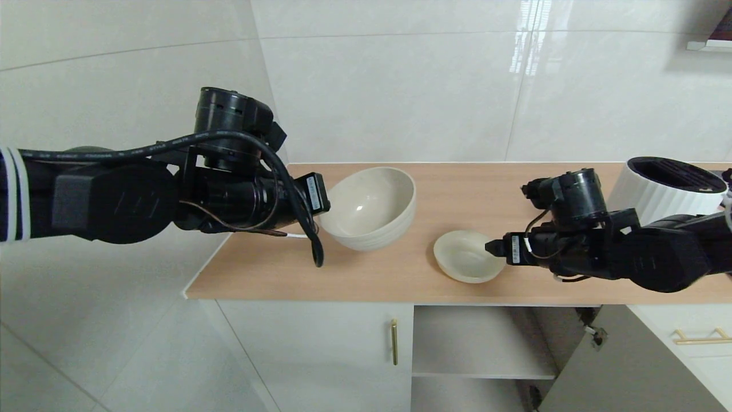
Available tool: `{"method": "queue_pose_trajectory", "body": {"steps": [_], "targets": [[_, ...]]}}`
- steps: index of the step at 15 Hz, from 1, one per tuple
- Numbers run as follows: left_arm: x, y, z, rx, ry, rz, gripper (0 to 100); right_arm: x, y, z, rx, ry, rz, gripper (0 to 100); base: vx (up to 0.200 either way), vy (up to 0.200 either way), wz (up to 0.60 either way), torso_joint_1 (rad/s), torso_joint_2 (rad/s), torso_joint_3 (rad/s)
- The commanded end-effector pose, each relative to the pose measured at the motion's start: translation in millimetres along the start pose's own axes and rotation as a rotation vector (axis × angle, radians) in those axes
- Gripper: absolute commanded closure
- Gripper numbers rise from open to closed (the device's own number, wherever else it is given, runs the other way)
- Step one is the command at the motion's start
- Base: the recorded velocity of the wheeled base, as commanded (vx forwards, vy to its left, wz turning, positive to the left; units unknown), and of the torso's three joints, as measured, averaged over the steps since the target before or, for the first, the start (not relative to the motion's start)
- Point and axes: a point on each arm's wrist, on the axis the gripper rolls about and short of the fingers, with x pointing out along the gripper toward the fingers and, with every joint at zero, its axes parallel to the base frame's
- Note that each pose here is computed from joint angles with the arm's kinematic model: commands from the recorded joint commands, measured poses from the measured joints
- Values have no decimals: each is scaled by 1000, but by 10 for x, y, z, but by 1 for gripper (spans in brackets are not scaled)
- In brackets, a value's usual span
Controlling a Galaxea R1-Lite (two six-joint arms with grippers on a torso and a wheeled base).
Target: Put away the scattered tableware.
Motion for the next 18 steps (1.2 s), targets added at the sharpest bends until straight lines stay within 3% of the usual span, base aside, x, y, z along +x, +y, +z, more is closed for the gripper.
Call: {"method": "queue_pose_trajectory", "body": {"steps": [1, 11, 12, 18], "targets": [[-73, -27, 20, 0, -14, -11, 100, 298, 59, -106, 16, 36, -57, 0, 0, 0, 0, 0, 0, 0], [-183, -70, 18, 7, -24, -32, 100, 511, 34, -146, 36, 47, -103, 0, 0, 0, 0, 0, 0, 0], [-195, -77, 20, 8, -26, -35, 100, 520, 36, -150, 37, 49, -103, 100, 0, 0, 0, 0, 0, 0], [-262, -101, 16, 9, -32, -46, 100, 538, 9, -106, 81, 38, -101, 100, 0, 0, 0, 0, 0, 0]]}}
